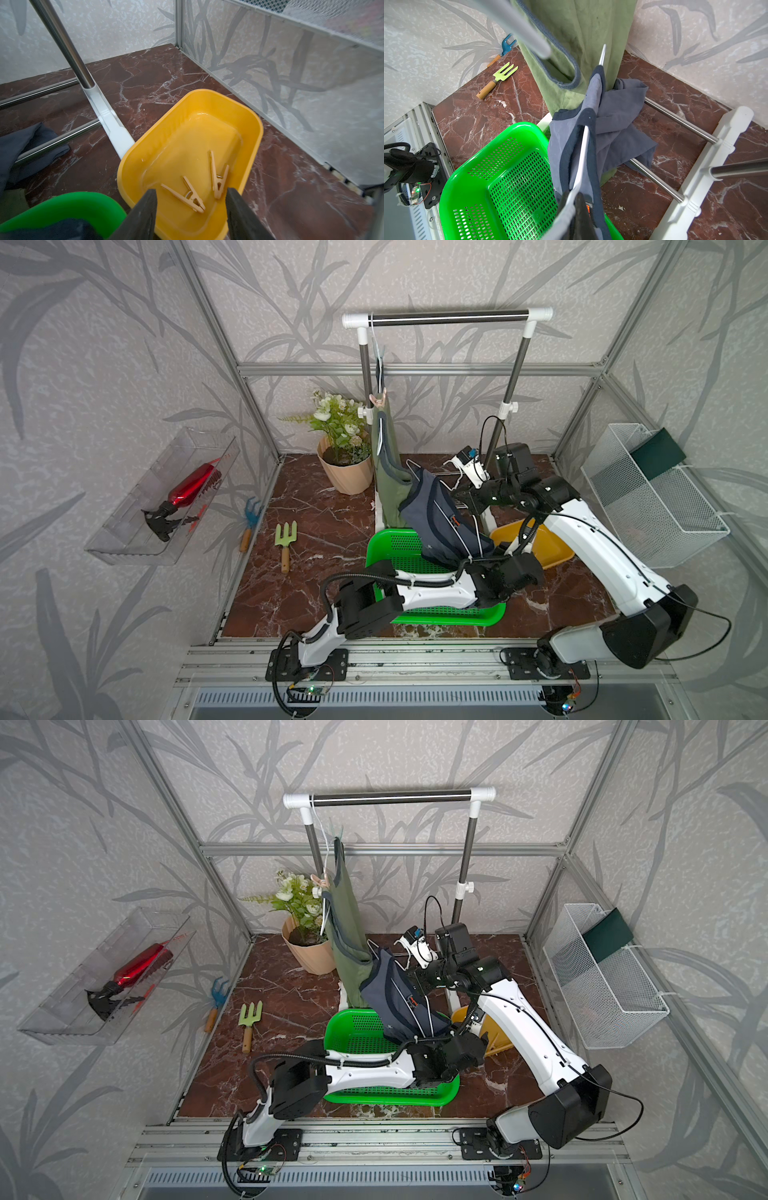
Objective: Remove the clothespins securing tank tops to the hanger
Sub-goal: Place the clothespin in the storage box, then remove the tank top from the hanger.
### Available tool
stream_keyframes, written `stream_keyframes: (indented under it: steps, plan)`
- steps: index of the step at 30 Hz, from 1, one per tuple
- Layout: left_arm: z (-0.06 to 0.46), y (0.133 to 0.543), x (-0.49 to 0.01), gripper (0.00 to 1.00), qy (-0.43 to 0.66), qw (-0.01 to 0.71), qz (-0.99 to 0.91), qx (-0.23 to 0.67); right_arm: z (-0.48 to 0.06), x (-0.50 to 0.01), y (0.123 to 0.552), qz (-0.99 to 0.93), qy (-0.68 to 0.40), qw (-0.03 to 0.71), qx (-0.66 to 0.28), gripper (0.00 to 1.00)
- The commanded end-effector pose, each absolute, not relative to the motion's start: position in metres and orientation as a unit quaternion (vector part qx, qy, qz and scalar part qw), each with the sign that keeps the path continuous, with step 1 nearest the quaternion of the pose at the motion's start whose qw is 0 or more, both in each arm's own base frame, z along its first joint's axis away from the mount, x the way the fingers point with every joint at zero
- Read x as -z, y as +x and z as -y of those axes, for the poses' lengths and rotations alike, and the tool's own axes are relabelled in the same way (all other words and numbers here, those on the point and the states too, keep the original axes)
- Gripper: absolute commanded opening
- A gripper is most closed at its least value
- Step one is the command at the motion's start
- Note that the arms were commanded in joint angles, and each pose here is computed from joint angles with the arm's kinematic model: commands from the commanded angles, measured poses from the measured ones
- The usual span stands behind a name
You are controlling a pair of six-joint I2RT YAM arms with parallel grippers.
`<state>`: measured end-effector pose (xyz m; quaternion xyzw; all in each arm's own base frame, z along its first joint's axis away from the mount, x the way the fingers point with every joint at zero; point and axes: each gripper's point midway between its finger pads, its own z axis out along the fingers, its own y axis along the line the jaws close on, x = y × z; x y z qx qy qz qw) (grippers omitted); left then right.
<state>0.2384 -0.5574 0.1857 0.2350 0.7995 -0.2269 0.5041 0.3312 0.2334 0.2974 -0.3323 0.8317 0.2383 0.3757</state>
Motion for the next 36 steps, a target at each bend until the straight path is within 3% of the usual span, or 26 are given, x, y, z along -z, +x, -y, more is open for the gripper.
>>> stream_keyframes:
  steps: [1, 6, 10, 16, 23, 29, 36]
  plan:
    - [0.546, 0.203, -0.242, 0.55, 0.238, 0.467, -0.800, 0.291, -0.231, -0.309, 0.324, -0.823, -0.336, 0.389, -0.241, 0.00]
    - [0.533, 0.165, -0.268, 0.54, 0.268, 0.436, -0.800, 0.313, -0.233, -0.312, 0.322, -0.821, -0.334, 0.387, -0.253, 0.00]
    - [0.490, 0.157, -0.290, 0.49, 0.282, 0.461, -0.799, 0.264, -0.234, -0.319, 0.316, -0.817, -0.333, 0.390, -0.264, 0.00]
    - [0.365, 0.186, -0.331, 0.45, 0.214, 0.531, -0.805, 0.159, -0.232, -0.317, 0.309, -0.818, -0.342, 0.380, -0.262, 0.00]
    - [0.246, 0.233, -0.365, 0.51, 0.101, 0.554, -0.818, 0.116, -0.229, -0.309, 0.302, -0.821, -0.349, 0.370, -0.258, 0.00]
    - [0.214, 0.265, -0.356, 0.64, 0.042, 0.524, -0.841, 0.128, -0.228, -0.304, 0.294, -0.823, -0.348, 0.363, -0.266, 0.00]
    - [0.224, 0.295, -0.352, 0.66, 0.029, 0.502, -0.850, 0.154, -0.226, -0.301, 0.267, -0.813, -0.355, 0.362, -0.285, 0.00]
